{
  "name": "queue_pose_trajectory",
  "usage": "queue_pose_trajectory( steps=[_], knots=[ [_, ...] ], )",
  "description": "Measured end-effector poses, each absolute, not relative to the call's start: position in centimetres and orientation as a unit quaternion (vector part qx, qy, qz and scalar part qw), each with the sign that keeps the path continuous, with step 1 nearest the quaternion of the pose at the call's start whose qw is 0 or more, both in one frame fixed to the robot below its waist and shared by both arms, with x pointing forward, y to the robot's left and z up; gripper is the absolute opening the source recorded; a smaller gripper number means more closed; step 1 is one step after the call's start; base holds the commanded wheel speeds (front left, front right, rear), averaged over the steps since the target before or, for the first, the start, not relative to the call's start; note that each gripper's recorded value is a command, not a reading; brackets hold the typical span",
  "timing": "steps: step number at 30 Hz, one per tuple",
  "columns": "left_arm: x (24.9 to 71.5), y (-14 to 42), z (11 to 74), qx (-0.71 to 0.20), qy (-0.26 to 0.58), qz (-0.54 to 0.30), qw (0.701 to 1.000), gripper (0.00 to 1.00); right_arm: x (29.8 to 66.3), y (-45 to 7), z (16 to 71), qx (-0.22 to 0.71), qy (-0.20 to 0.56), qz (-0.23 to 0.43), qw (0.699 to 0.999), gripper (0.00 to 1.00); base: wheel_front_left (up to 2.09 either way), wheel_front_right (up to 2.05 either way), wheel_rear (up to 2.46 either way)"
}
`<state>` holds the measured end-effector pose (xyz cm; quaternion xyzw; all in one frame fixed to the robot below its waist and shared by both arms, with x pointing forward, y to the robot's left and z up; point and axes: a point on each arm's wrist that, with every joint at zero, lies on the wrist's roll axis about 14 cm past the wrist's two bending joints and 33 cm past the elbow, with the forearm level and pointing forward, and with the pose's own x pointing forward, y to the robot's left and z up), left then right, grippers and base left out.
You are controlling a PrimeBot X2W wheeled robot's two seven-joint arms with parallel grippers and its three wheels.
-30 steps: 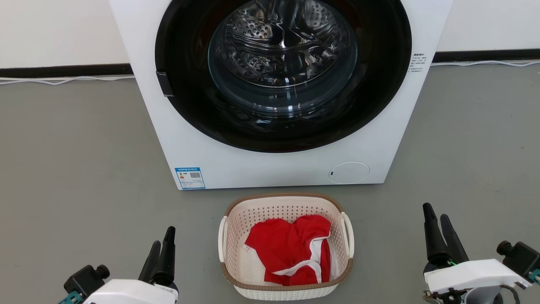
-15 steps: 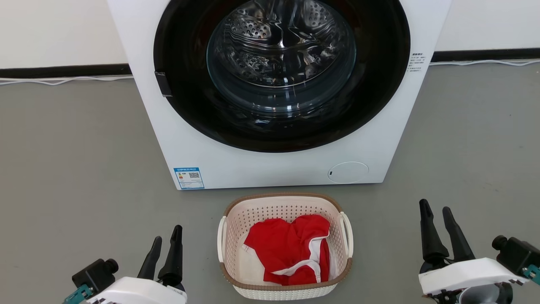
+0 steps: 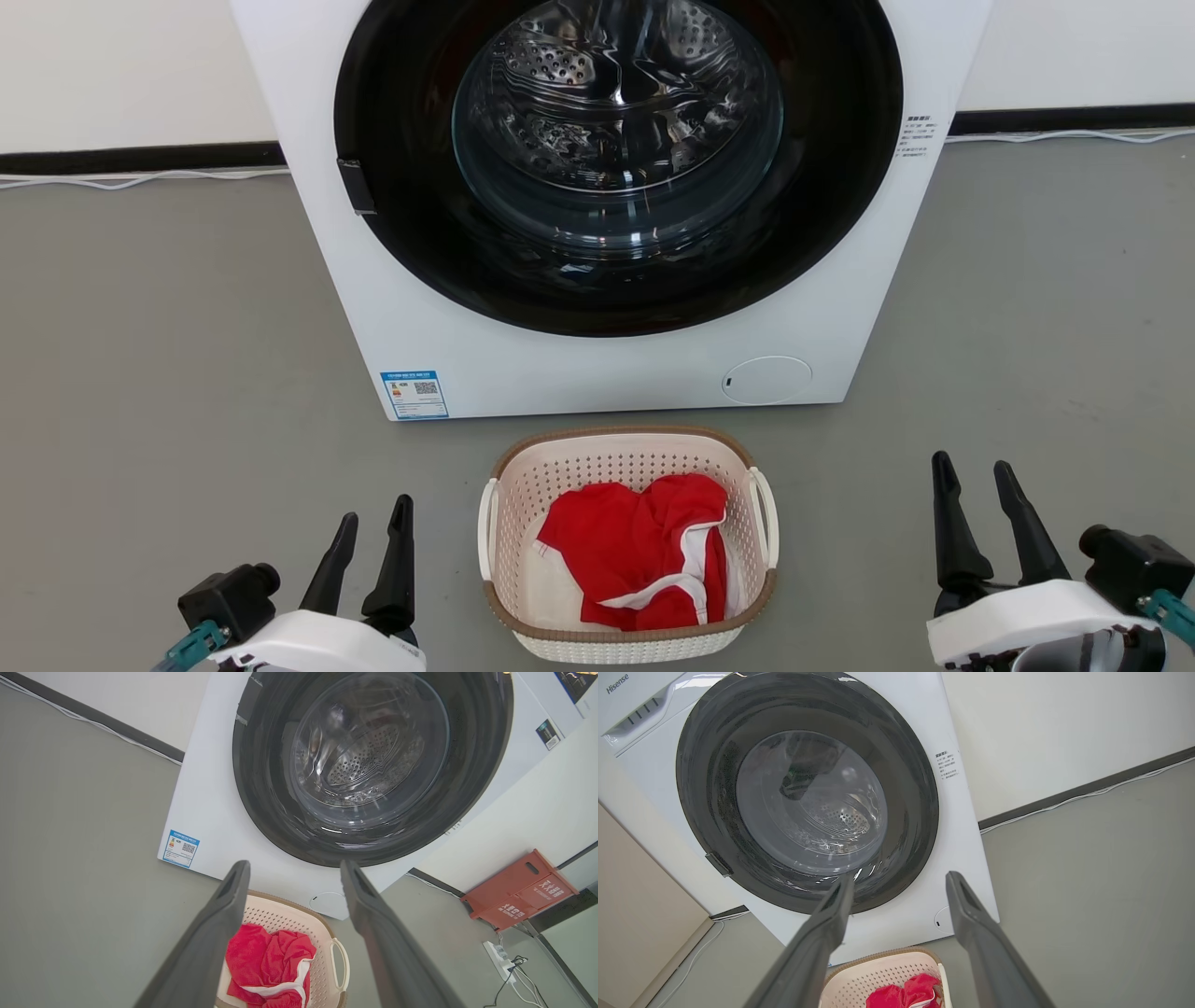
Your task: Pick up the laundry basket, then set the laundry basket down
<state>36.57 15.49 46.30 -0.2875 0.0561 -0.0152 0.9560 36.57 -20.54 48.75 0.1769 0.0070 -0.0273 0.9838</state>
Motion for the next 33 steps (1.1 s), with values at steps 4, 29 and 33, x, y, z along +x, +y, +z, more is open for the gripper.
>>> queue_pose_trajectory(
  steps=[4,29,33],
  knots=[
    [36.6,15.3,46.4,-0.264,0.052,-0.022,0.963,1.0,36.4,-20.7,48.2,0.149,0.014,-0.028,0.988,1.0,0.0,0.0,0.0],
    [37.1,14.1,46.8,-0.102,0.029,-0.06,0.993,1.0,36.2,-20.3,47.5,-0.005,0.019,-0.003,1.0,1.0,0.0,0.0,0.0],
    [37.0,13.9,46.5,-0.081,0.031,-0.067,0.994,1.0,36.1,-20.3,47.4,-0.028,0.018,0.0,0.999,1.0,0.0,0.0,0.0]
  ],
)
